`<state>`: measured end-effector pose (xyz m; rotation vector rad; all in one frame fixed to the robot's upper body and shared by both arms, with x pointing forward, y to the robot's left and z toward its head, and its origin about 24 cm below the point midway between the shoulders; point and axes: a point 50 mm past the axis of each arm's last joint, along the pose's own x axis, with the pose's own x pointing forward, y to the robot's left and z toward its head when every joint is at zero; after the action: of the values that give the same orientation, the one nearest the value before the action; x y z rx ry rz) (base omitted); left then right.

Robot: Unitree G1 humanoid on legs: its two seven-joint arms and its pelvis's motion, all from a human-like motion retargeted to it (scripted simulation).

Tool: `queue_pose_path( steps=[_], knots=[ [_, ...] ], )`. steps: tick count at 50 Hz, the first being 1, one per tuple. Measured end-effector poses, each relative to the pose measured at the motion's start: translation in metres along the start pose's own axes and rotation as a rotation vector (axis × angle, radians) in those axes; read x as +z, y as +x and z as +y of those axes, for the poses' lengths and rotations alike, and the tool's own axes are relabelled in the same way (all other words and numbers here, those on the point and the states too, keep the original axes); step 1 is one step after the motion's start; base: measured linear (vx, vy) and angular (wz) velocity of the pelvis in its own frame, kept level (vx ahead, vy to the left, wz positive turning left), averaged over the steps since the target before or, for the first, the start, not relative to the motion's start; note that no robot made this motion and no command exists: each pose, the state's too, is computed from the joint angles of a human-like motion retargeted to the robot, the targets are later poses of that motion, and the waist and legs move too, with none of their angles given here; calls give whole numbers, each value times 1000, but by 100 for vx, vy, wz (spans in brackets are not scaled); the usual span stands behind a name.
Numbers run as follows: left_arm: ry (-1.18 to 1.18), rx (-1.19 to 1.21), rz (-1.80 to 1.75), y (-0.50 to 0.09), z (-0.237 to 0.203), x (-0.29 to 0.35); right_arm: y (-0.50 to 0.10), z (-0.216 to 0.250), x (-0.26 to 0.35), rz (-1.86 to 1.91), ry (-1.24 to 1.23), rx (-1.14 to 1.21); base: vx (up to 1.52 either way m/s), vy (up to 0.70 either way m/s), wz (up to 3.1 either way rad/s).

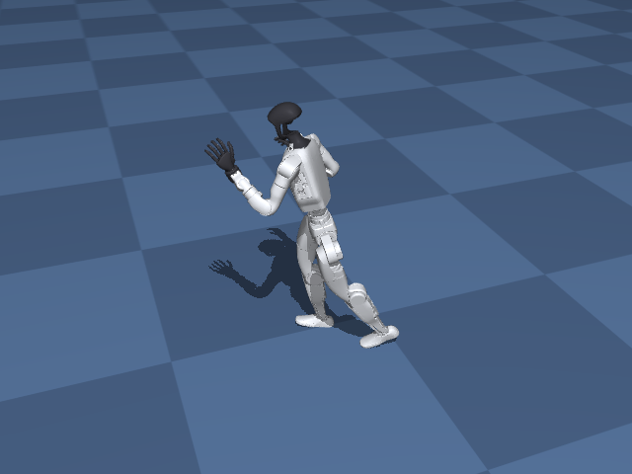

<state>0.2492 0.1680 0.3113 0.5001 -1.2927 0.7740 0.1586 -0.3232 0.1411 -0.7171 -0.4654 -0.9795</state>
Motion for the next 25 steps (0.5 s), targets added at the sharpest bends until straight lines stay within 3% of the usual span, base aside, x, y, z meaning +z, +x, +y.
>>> queue_pose_path(
  steps=[3,6,14,20,25],
  knots=[
    [-20,-205,0,-31,-28,1,24,-3,14,-83,12,-151,83,-23,70],
    [34,-330,51,-60,-28,-10,61,-4,60,-265,181,-337,72,-21,16],
    [216,-480,251,-113,59,-55,89,-25,175,-659,574,-634,81,-17,-18],
    [474,-332,375,-99,143,-85,66,5,202,-762,629,-366,99,8,-59],
    [651,-174,202,-38,153,-91,28,67,195,-715,597,55,98,19,42]
  ],
)
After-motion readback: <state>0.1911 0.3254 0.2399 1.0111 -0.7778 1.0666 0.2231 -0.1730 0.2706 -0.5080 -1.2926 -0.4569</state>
